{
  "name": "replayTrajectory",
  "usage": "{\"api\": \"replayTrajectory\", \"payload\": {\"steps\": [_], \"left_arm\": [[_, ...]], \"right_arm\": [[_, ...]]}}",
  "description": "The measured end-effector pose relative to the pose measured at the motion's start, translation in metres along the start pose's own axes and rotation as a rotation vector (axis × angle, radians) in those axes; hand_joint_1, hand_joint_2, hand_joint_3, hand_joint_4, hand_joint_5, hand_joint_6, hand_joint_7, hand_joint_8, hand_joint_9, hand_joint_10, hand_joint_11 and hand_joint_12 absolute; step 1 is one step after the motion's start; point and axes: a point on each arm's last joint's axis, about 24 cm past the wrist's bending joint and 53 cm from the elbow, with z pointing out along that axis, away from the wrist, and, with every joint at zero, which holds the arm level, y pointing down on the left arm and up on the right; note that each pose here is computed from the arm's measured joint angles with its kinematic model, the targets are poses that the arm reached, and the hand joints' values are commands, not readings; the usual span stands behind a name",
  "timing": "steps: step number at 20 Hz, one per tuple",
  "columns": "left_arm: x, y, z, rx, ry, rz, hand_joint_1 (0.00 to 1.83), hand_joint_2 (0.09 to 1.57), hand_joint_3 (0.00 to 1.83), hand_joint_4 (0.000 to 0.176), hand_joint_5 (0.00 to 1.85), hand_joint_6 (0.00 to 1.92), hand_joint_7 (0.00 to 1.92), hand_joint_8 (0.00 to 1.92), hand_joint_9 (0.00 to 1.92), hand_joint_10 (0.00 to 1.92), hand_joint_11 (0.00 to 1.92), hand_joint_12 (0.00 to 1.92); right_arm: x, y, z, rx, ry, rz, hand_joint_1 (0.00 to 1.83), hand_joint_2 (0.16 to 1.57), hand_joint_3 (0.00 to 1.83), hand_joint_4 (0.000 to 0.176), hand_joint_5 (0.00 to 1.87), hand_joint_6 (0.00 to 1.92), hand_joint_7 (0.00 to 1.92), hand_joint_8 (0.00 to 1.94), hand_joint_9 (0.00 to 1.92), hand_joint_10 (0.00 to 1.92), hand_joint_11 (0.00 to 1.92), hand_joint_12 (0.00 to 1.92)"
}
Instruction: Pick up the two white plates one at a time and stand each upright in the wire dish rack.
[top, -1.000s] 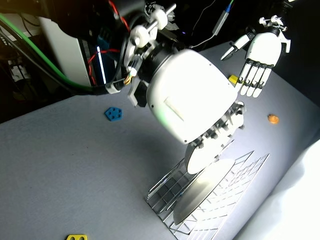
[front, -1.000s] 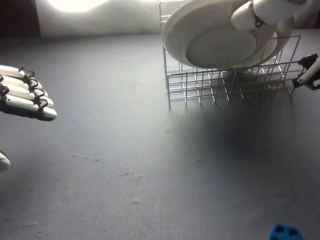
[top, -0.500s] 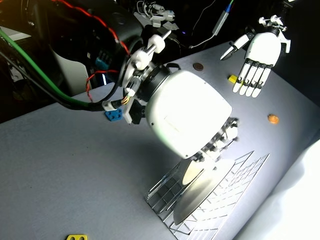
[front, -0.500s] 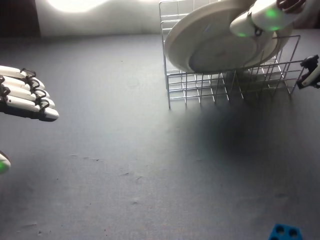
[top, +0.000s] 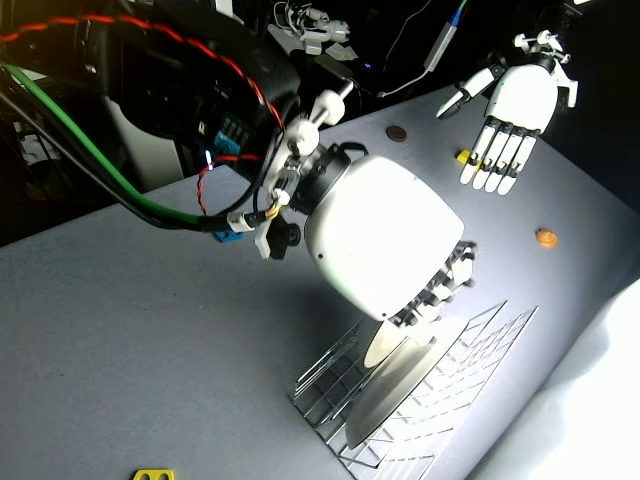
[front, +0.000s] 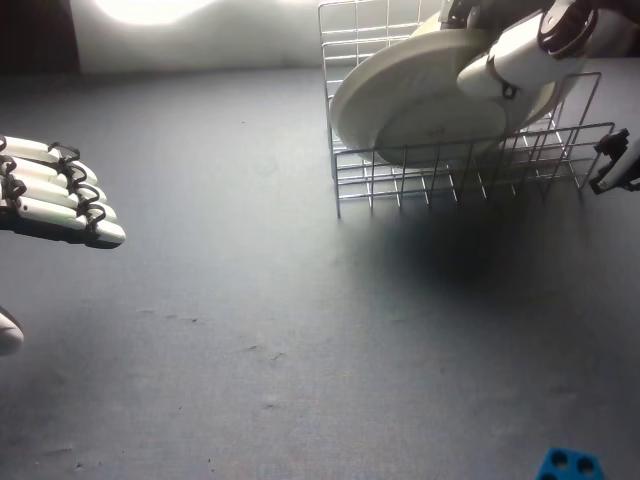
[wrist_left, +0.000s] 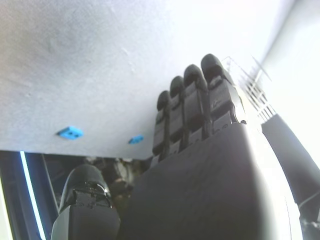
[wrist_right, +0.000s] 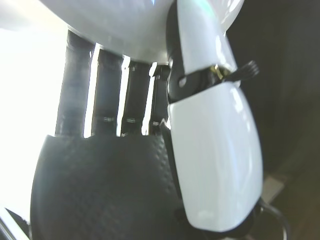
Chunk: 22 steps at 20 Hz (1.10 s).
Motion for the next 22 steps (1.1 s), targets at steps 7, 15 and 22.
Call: {"api": "replayTrajectory", "payload": {"steps": [7,15,22], "left_arm": [[-0.001,-0.002,0.0,0.005,-0.003,0.003,0.0,1.06,0.0,0.0,0.13,0.0,0.15,0.01,0.11,0.0,0.0,0.21],[-0.002,-0.002,0.001,0.007,-0.002,0.006,0.0,1.07,0.0,0.0,0.15,0.0,0.18,0.0,0.15,0.0,0.0,0.29],[0.001,-0.006,0.003,0.015,0.005,0.008,0.0,1.05,0.0,0.0,0.17,0.0,0.19,0.0,0.15,0.0,0.0,0.25]], "right_arm": [[0.011,-0.006,0.005,-0.01,0.01,-0.073,1.37,1.12,0.0,0.0,0.93,1.08,1.0,0.94,0.88,1.2,0.64,1.41],[0.018,-0.009,0.006,-0.015,0.017,-0.107,1.24,1.13,0.0,0.0,0.94,1.08,0.98,1.0,0.88,0.93,0.63,1.37],[0.018,-0.01,0.006,-0.017,0.014,-0.135,1.11,1.23,0.0,0.0,0.74,1.33,0.74,0.9,0.67,0.85,0.42,1.49]]}}
